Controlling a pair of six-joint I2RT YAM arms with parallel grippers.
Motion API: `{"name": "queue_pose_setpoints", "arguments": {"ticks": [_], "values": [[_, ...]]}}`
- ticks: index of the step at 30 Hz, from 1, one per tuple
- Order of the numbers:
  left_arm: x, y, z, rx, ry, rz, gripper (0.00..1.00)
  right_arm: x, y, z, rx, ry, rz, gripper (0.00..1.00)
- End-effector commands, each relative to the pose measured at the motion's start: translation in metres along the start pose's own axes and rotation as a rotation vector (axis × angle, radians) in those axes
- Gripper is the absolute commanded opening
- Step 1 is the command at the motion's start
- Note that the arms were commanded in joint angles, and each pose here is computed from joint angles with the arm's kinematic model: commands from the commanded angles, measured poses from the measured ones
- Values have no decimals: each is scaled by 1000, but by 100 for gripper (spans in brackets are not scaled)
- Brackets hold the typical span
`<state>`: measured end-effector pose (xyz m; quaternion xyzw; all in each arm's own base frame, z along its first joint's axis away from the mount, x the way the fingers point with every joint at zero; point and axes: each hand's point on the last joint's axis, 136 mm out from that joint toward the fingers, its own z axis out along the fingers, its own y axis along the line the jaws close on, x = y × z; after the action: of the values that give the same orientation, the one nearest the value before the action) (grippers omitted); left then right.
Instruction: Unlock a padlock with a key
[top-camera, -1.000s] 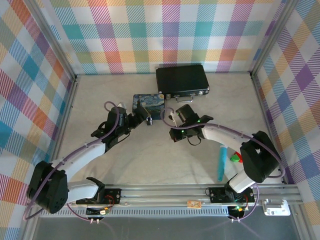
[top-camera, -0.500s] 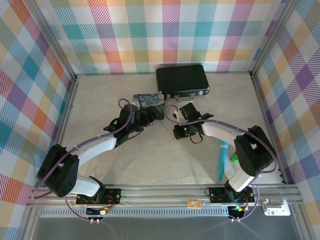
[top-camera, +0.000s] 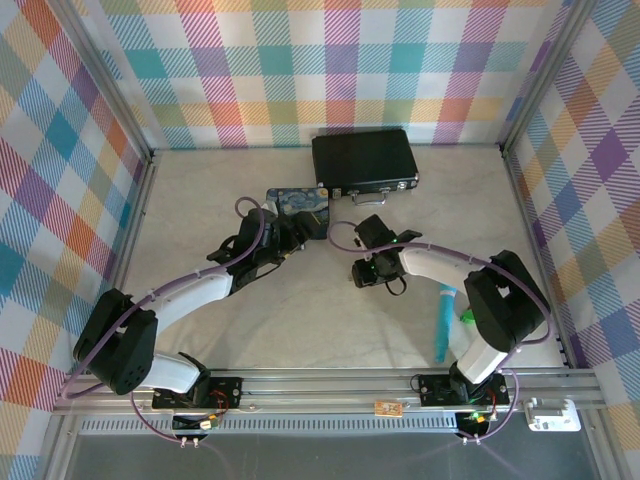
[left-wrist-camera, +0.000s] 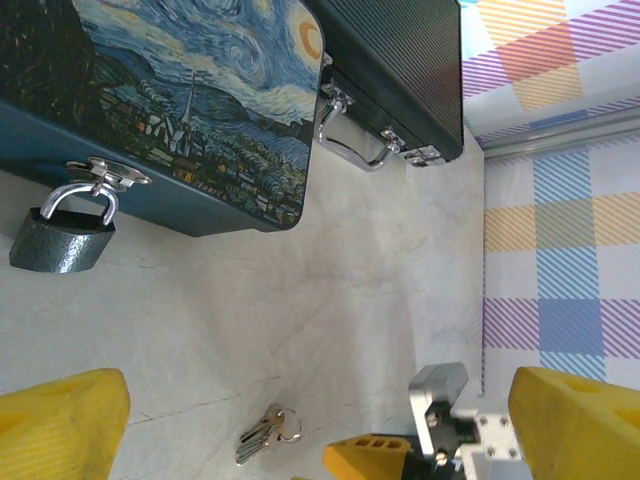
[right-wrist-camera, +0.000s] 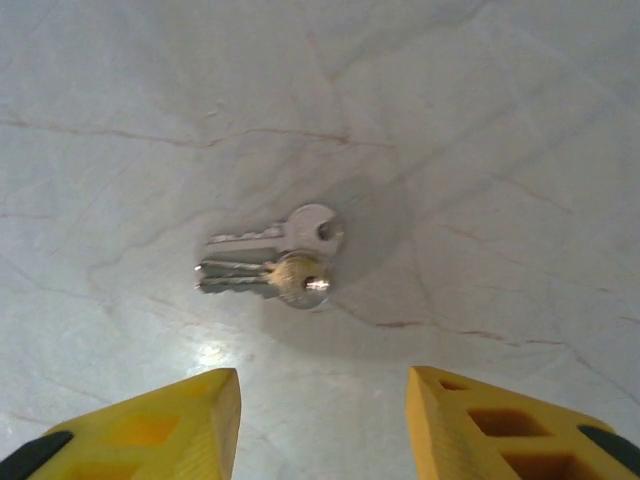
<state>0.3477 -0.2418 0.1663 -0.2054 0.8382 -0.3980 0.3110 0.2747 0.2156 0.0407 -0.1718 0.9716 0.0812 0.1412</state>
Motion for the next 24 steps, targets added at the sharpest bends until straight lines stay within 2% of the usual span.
{"name": "queue_pose_setpoints", "arguments": {"ticks": [1, 7, 11, 17, 22, 24], "values": [[-7, -17, -5, 20, -26, 20, 97, -6, 5, 5, 15, 12, 13, 47], [-8, -12, -7, 0, -33, 21, 97, -23, 7, 13, 31, -19, 86, 45], [-9, -9, -9, -8, -44, 17, 97, -29, 5, 16, 45, -38, 154, 39], [-10, -5, -11, -23, -52, 22, 98, -25, 8, 32, 33, -11, 193, 32], [-10, -6, -11, -23, -54, 24, 98, -13, -1, 42, 98, 30, 211, 30], [-10, -4, -12, -26, -57, 22, 98, -6, -4, 43, 117, 48, 212, 25]]}}
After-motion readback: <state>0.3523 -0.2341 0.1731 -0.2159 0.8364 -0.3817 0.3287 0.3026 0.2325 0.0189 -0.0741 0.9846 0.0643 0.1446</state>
